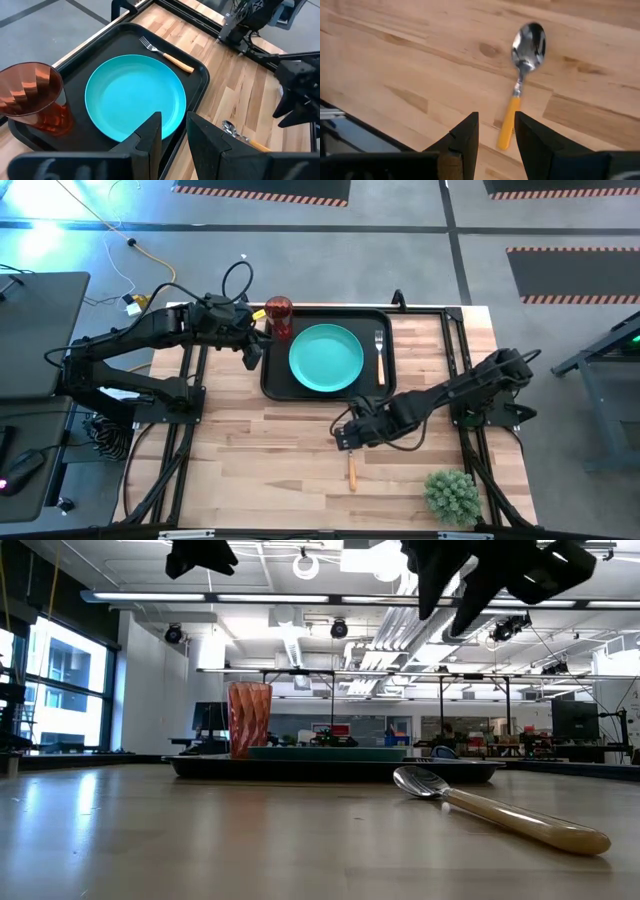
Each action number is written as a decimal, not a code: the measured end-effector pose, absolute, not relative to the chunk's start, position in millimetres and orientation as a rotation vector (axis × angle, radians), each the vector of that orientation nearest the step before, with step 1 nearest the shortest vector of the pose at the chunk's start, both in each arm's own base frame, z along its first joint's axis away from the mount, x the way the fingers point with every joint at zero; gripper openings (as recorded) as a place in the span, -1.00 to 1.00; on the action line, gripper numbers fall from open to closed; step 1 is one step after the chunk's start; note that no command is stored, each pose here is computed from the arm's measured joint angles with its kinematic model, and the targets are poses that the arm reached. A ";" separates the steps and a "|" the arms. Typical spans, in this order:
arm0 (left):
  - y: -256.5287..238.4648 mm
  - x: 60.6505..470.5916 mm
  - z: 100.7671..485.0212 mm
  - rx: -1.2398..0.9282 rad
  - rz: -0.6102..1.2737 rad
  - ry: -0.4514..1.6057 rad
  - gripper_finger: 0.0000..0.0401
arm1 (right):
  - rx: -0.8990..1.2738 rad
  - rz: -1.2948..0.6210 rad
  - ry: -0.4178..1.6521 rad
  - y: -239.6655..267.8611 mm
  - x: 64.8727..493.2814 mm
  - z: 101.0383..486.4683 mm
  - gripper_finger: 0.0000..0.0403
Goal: Pick and place plate/cup/fork/spoon on tray
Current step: Put the orange spoon on the black tray to the right of the blue plate
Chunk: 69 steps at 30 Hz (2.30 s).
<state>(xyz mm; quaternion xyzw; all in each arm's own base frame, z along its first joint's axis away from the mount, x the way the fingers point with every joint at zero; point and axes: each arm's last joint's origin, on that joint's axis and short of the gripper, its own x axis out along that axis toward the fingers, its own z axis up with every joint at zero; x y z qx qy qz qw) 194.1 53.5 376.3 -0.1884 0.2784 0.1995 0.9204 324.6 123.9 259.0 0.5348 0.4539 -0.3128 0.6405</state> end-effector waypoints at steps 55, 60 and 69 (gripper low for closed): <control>53.5 194.0 375.9 -0.387 0.411 0.577 -0.61 | 1.127 -0.901 1.164 153.5 362.2 139.8 -0.47; 53.5 194.0 375.8 -0.387 0.411 0.577 -0.61 | 1.127 -0.923 1.171 152.9 360.7 139.0 -0.68; 53.2 192.8 374.2 -0.388 0.413 0.597 -0.61 | 1.124 -0.929 1.175 152.6 360.2 138.8 -0.95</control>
